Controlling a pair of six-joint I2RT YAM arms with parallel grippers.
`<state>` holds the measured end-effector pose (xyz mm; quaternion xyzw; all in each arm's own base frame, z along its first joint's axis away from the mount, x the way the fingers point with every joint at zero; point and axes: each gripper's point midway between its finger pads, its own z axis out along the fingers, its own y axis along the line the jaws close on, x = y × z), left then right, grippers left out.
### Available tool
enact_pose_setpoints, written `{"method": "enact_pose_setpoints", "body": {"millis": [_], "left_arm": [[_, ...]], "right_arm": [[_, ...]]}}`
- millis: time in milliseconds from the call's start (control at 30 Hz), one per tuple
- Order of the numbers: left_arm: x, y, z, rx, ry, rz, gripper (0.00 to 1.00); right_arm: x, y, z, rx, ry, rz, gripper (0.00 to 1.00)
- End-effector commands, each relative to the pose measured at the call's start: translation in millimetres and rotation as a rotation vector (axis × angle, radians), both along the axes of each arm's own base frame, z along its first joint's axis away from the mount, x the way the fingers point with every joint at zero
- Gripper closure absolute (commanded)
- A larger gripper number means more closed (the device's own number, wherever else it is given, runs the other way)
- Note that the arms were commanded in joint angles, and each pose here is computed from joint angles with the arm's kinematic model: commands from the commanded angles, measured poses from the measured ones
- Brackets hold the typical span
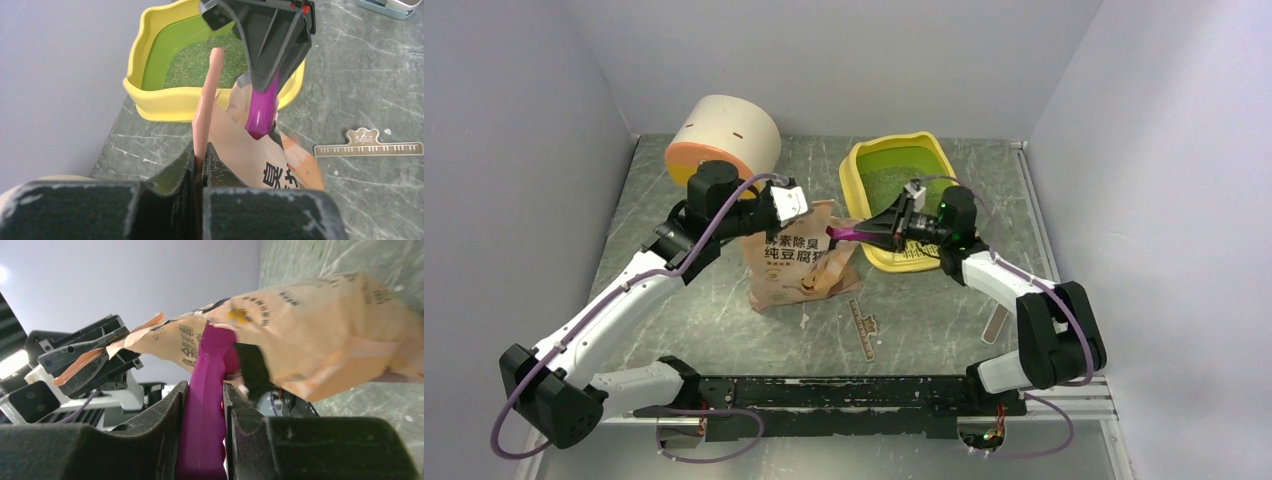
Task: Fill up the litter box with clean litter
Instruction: 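Scoop the cat litter from the cat litter bag.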
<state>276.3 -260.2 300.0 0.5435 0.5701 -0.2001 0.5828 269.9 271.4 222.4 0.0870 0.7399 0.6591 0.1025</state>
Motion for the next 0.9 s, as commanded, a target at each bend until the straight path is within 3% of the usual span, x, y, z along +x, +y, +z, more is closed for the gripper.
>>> {"method": "enact_pose_setpoints", "body": {"millis": [0,167,500,867], "left_arm": [[9.2,-0.3,61.0,-0.058,-0.185,-0.058,0.95],[-4.8,-5.5,42.0,-0.057,-0.118,-0.13,0.95],[-28.0,7.2,1.6,-0.03,0.008,-0.119,0.95],[-23.6,10.6,4.8,-0.045,0.0,-0.077,0.95]], "right_arm": [[15.0,-27.1,2.8,0.007,-0.03,-0.08,1.0],[12.1,-35.4,3.5,0.023,-0.024,-0.086,1.0],[9.3,-46.0,5.0,0.023,-0.022,-0.075,1.0],[6.8,-32.9,13.5,0.063,-0.031,-0.07,1.0]]}}
